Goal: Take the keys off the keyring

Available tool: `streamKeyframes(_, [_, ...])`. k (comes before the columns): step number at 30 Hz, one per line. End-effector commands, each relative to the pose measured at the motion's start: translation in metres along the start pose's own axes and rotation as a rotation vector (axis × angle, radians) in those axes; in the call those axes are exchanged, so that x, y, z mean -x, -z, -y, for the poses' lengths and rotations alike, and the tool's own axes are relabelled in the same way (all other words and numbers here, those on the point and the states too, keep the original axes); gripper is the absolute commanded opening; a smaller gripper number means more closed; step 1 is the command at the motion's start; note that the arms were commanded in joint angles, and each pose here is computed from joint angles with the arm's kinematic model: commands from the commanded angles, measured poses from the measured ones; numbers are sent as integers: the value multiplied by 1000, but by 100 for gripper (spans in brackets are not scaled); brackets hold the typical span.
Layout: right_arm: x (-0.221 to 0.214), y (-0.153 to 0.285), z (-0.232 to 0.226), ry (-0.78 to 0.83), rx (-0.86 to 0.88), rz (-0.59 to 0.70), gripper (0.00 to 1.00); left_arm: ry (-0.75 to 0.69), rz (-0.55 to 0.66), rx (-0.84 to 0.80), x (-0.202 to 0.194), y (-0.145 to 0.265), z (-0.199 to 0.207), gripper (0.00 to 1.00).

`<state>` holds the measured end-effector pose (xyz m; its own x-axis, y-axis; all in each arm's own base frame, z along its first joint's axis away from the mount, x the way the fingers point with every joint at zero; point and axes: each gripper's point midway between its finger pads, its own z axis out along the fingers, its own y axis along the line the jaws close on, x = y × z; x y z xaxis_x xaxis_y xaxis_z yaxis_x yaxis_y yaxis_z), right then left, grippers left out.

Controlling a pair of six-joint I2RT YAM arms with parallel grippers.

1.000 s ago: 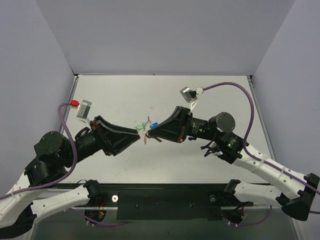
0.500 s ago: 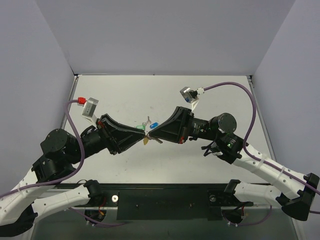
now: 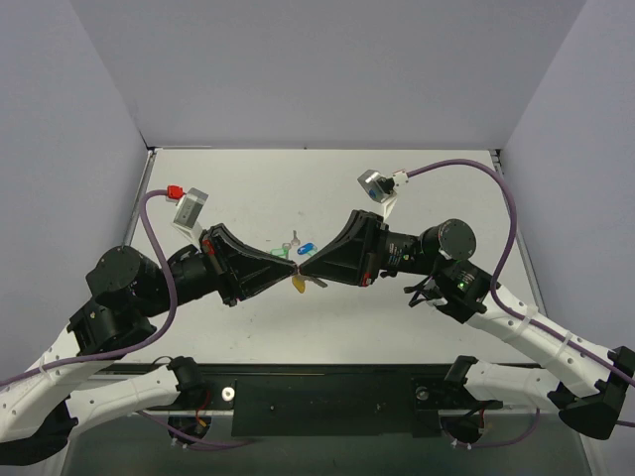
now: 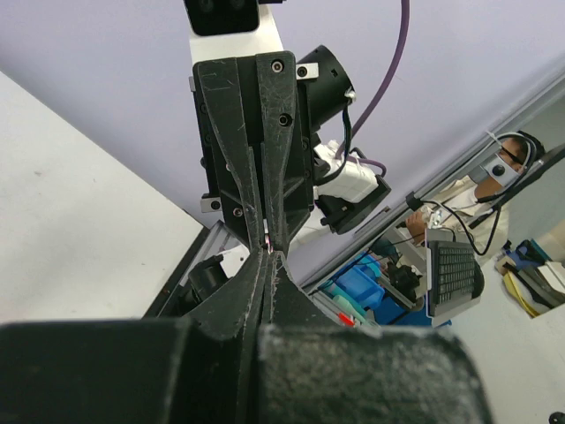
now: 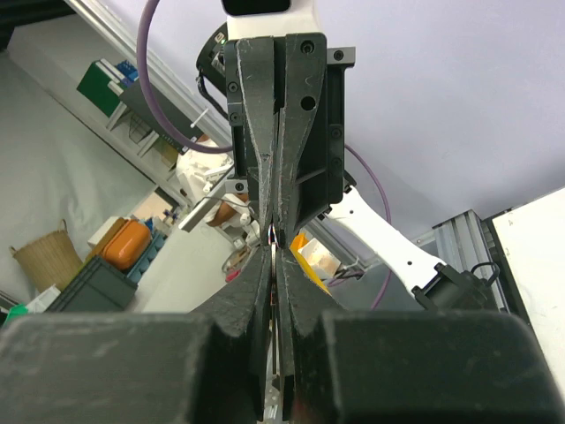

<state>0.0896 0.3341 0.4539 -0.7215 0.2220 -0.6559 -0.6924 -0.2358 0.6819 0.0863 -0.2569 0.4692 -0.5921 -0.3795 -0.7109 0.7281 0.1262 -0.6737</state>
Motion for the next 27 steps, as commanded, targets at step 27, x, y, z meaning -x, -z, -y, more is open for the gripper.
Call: streamKeyframes(27, [-28, 12, 27, 24, -190, -202, 7, 10, -196, -9, -35, -13, -6, 0])
